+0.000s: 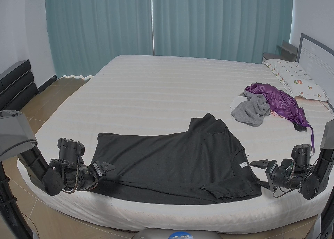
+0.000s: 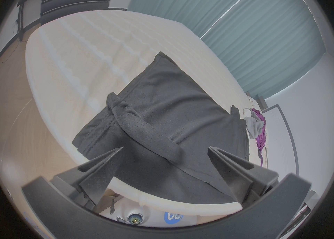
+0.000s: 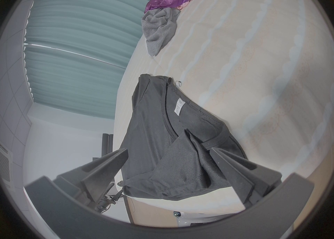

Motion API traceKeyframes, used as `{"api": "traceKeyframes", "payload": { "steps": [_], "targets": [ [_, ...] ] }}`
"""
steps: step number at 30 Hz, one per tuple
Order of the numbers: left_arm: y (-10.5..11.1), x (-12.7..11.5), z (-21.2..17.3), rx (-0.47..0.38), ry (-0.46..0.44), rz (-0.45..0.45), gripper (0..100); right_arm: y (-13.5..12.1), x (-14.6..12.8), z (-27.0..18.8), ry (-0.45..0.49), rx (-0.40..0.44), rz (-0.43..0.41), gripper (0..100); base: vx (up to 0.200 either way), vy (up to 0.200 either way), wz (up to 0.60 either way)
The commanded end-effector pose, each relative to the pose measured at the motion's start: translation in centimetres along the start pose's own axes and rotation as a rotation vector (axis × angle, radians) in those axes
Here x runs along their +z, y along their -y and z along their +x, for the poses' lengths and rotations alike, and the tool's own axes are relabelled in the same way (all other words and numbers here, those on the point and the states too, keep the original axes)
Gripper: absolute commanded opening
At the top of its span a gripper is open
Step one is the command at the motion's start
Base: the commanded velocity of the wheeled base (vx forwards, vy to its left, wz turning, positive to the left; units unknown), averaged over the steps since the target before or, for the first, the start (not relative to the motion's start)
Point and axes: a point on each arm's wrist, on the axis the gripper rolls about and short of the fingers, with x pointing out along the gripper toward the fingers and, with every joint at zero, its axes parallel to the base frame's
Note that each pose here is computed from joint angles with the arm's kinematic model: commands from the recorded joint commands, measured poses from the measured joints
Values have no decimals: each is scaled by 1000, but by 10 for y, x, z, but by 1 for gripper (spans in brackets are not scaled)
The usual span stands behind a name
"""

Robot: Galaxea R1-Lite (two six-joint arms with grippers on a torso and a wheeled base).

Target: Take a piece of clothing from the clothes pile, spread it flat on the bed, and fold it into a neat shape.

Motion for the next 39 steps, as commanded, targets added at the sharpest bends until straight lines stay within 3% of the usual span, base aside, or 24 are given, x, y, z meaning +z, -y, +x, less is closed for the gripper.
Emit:
{"api": "traceKeyframes", "payload": {
  "steps": [1, 9, 16, 21, 27, 35, 39],
  "targets": [
    [-3, -2, 27, 31, -35, -1, 100, 0, -1, 1, -4, -1, -1, 100, 0, 0, 0],
    [7, 15, 47, 6, 12, -20, 100, 2, -2, 3, -11, -10, -9, 100, 0, 0, 0],
    [18, 34, 59, -19, 109, -178, 100, 2, -1, 5, -5, -1, -16, 100, 0, 0, 0],
    [20, 37, 57, -64, 152, -198, 100, 5, -3, 6, 1, 8, -20, 100, 0, 0, 0],
    [15, 54, 60, -114, 274, -283, 100, 10, -6, 7, 21, 37, -37, 100, 0, 0, 0],
    [4, 56, 36, -129, 275, -297, 100, 11, -6, 7, 25, 40, -39, 100, 0, 0, 0],
    [-9, 61, 28, -128, 251, -224, 100, 11, -7, 7, 24, 39, -39, 100, 0, 0, 0]
  ]
}}
